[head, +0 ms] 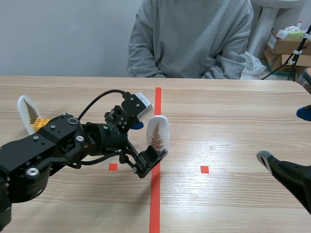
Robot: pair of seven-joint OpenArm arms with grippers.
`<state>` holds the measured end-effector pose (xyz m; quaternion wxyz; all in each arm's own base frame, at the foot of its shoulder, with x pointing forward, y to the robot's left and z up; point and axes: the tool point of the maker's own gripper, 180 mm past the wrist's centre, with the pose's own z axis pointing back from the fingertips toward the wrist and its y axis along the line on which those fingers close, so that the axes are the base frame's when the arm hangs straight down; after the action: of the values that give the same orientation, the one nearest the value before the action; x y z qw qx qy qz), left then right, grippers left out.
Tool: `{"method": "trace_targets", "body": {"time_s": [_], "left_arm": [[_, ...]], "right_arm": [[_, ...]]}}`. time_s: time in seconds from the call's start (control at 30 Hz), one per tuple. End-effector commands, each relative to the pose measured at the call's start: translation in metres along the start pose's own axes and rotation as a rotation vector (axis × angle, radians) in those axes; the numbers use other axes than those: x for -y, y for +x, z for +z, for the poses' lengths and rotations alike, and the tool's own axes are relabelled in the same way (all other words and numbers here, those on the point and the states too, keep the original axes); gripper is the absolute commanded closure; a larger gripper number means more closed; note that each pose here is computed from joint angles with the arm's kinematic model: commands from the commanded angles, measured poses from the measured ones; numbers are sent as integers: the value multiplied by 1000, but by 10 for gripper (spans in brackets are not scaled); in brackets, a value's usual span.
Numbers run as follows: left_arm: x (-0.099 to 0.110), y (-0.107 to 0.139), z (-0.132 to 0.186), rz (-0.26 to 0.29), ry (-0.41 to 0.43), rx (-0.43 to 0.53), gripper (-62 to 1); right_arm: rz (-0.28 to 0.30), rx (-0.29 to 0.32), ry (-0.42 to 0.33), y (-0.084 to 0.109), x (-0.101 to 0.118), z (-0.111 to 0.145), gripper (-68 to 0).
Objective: Do the leaf sorting experiment
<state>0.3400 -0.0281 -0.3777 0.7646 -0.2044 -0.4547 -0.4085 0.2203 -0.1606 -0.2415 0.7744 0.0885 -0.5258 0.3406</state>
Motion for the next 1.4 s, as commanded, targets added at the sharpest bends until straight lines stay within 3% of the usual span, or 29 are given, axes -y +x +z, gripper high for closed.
{"method": "trace_targets", "body": {"time_s": [0.0, 0.3, 0.47, 0.6, 0.83, 1.0, 1.27, 1.37], "left_arm": [[1, 17, -3, -4, 1, 48, -623], [9, 26, -10, -18, -7, 67, -606], [8, 26, -10, -24, -5, 64, -365], [9, 27, -10, -24, -5, 69, -299], [9, 27, -10, -24, -5, 70, -111], [9, 27, -10, -24, -5, 70, -54], [9, 26, -9, -27, -10, 60, -40], [9, 38, 2, -36, 4, 97, -40]], "right_arm": [[3, 26, -12, 8, 4, 0, -679], [3, 27, -12, 8, 4, 0, -679], [3, 27, -12, 8, 4, 0, -679], [3, 27, -12, 8, 4, 0, -679], [3, 27, -12, 8, 4, 0, -679], [3, 27, -12, 8, 4, 0, -679], [3, 26, -12, 8, 4, 0, -679], [3, 26, -12, 8, 4, 0, -679]]}}
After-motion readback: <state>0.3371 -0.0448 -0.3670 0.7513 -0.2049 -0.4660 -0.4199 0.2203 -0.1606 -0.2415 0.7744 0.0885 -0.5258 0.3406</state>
